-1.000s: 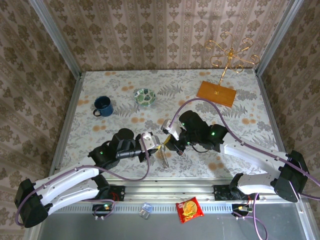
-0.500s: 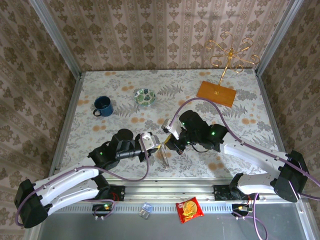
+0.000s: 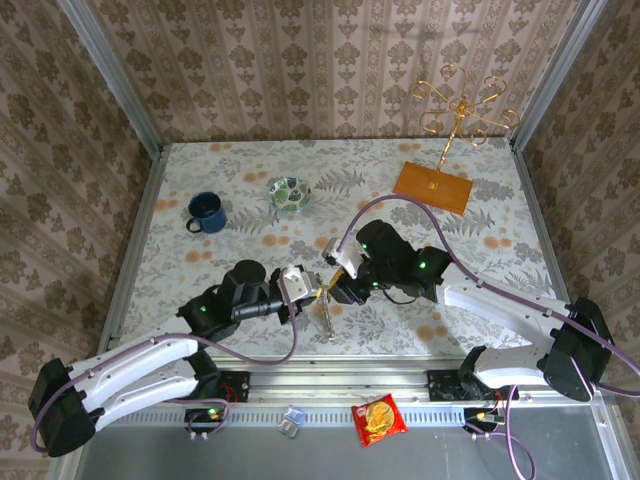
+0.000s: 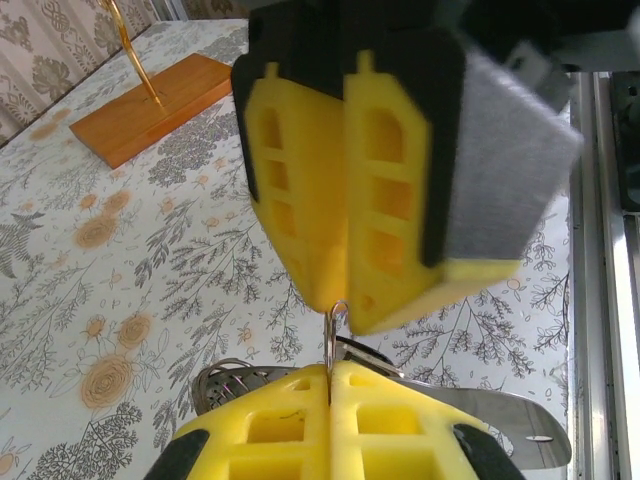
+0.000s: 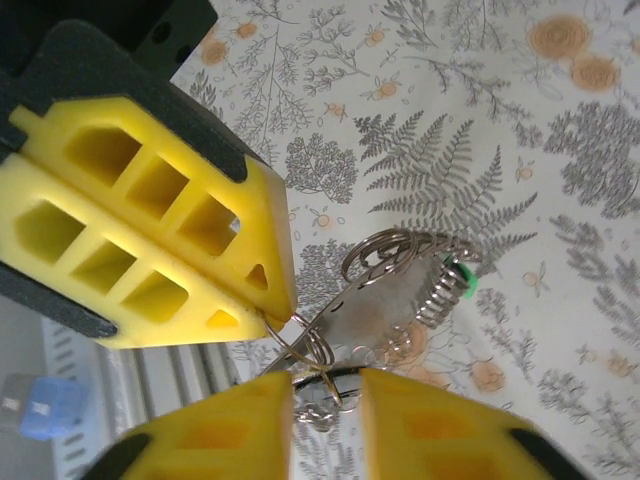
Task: Put the keys on the keyring
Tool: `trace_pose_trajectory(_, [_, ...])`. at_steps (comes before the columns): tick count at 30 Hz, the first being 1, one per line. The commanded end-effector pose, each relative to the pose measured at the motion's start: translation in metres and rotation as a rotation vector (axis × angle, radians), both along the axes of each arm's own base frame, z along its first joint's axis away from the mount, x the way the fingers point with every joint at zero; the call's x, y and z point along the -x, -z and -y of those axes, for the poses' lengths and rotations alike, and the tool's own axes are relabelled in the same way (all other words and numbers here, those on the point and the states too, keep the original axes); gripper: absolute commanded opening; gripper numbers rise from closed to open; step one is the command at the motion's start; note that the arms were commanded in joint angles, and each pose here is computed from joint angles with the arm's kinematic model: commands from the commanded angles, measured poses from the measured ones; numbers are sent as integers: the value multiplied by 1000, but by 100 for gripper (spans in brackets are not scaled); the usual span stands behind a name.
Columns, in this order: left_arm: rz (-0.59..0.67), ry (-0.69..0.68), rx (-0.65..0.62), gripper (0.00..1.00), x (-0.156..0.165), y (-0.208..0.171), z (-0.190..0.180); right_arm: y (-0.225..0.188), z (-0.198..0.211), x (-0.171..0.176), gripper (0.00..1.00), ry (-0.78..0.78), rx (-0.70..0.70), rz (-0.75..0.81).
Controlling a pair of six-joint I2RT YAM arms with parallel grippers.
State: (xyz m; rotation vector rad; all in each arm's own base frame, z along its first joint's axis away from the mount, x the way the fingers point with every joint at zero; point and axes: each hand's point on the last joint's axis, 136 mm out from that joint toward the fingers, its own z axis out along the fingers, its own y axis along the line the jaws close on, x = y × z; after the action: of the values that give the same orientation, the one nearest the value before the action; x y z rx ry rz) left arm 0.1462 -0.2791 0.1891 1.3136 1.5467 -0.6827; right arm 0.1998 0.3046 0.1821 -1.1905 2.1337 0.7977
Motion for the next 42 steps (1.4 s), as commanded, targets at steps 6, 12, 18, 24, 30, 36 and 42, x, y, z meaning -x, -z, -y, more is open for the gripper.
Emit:
trace_pose_trajectory(6, [36, 9, 82, 0, 3, -15, 4, -6, 18, -14, 39, 17, -30, 129])
trace_pose_trajectory(12, [53, 12, 115, 0, 5, -16, 2, -21, 19, -2, 40, -134, -163, 320])
trace_pose_trajectory(18, [55, 19, 144, 0, 8, -17, 1, -23, 6, 8, 40, -212, -246, 341])
trace_pose_trajectory(24, [59, 30, 153, 0, 9, -18, 2, -19, -11, 8, 39, -258, -306, 310])
trace_pose_trajectory(30, [61, 28, 160, 0, 9, -18, 2, -9, -19, 8, 32, -303, -298, 308])
trace_pose_trajectory(36, [60, 28, 161, 0, 9, -17, 2, -7, -23, 7, 6, -320, -298, 308])
trace_pose_trajectory(42, [62, -3, 116, 13, 4, -12, -2, -10, -19, 10, 0, -351, -241, 329])
